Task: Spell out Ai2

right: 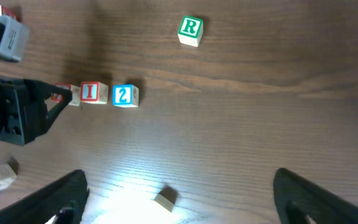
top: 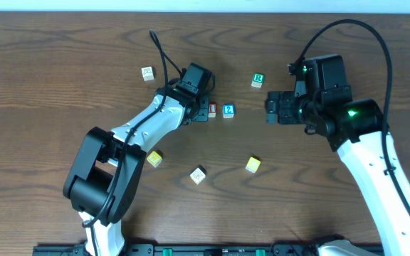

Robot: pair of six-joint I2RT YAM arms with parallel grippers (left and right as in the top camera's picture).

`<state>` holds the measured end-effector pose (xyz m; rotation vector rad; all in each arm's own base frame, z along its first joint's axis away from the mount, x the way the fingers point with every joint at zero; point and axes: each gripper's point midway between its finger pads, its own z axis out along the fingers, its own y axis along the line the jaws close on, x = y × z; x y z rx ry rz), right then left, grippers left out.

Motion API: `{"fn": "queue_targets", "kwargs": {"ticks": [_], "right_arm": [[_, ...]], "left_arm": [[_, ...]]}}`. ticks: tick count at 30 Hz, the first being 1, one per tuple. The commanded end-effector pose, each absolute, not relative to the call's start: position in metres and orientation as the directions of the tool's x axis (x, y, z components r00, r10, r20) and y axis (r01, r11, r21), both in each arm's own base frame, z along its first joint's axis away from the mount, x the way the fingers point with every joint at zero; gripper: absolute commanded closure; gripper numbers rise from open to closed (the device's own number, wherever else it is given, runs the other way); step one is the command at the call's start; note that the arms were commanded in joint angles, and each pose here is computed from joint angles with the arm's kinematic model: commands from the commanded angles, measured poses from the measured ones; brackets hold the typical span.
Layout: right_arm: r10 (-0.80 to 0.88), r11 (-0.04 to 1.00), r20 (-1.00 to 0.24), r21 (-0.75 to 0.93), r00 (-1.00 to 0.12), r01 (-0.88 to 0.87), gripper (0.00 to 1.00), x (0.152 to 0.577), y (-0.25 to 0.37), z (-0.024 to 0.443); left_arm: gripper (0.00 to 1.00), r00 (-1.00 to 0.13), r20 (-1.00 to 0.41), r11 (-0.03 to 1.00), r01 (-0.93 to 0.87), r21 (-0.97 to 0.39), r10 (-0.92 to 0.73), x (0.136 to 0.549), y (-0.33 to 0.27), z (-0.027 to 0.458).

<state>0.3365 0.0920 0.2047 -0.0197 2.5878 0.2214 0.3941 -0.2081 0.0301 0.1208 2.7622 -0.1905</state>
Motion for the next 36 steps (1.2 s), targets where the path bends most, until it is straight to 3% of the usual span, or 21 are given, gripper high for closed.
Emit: {"fn": "queue_targets", "kwargs": {"ticks": [1,2,4,5,8,15,22,36], "right_arm": [[0.047,0.985,-0.523,0.164,-0.851,-0.047,0.40,0.336,0.091,0.208],[0.046,0.985,-0.522,0.164,-0.852,-0.047,0.57,0.336,0.091,0.207],[0.047,0.986,-0.514,0.162,-0.857,-0.043,0.89,0.337,0.090,0.202],[0.050,0.986,-0.501,0.164,-0.864,-0.038,0.99,0.337,0.089,0.195],[0.059,0.966,-0.450,0.250,-0.891,-0.062,0.99,0.338,0.101,0.173],[0.042,0.877,-0.323,0.464,-0.946,-0.120,0.99,0.346,0.143,0.115],[0.063,0.850,-0.233,0.522,-0.970,-0.070,0.99,0.356,0.155,0.077],[0.108,0.803,-0.149,0.596,-0.983,-0.002,0.99,0.373,0.171,0.028]], "left_arm": [[0.59,-0.901,-0.425,0.985,0.145,-0.097,0.091,0.413,-0.214,0.053],[0.62,-0.895,-0.433,0.983,0.163,-0.089,0.109,0.416,-0.215,0.060],[0.87,-0.890,-0.441,0.985,0.160,-0.061,0.117,0.421,-0.210,0.076],[0.94,-0.891,-0.440,0.987,0.150,-0.056,0.110,0.424,-0.207,0.083],[0.94,-0.910,-0.407,0.992,0.112,-0.064,0.076,0.427,-0.189,0.095],[0.94,-0.971,-0.232,0.951,0.012,-0.309,-0.063,0.418,-0.147,0.073],[0.94,-0.980,-0.189,0.938,0.009,-0.346,-0.060,0.399,-0.149,0.039],[0.94,-0.972,-0.198,0.919,-0.037,-0.391,-0.124,0.404,-0.158,0.013]]}}
